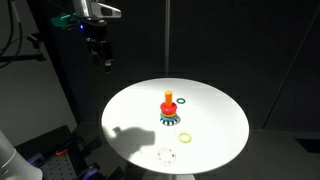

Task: Put the clear ring on the wooden stand.

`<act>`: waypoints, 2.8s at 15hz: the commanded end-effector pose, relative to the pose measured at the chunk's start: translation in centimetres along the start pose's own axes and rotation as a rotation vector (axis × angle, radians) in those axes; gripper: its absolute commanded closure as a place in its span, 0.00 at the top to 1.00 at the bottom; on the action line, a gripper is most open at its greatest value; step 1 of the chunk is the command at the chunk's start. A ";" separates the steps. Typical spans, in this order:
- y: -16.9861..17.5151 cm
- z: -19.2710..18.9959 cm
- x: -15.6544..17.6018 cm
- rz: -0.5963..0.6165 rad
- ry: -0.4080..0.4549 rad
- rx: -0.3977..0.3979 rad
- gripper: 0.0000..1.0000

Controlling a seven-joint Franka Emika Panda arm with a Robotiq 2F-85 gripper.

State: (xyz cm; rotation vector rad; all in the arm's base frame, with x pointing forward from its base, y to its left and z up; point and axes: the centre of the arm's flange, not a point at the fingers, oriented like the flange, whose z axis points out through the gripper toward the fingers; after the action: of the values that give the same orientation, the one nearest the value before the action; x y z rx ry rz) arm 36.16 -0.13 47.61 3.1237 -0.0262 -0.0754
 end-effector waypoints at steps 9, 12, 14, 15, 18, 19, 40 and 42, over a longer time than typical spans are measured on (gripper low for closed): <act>0.0 0.0 0.0 0.000 0.000 0.000 1.00; 0.0 0.0 0.0 0.000 0.000 0.000 1.00; 0.0 0.0 0.0 0.000 0.000 0.000 1.00; 0.0 0.0 0.0 0.000 0.000 0.000 1.00; 0.0 0.0 0.0 0.000 0.000 0.000 1.00; -0.1 -0.1 0.2 0.001 0.010 -0.008 1.00; 10.4 3.9 6.2 0.164 0.043 0.068 1.00; 11.9 5.0 6.5 0.170 0.064 0.073 1.00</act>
State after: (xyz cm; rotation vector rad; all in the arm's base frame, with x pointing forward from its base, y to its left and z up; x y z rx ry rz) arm 41.24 -10.05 43.43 3.1624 -0.3069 -0.0148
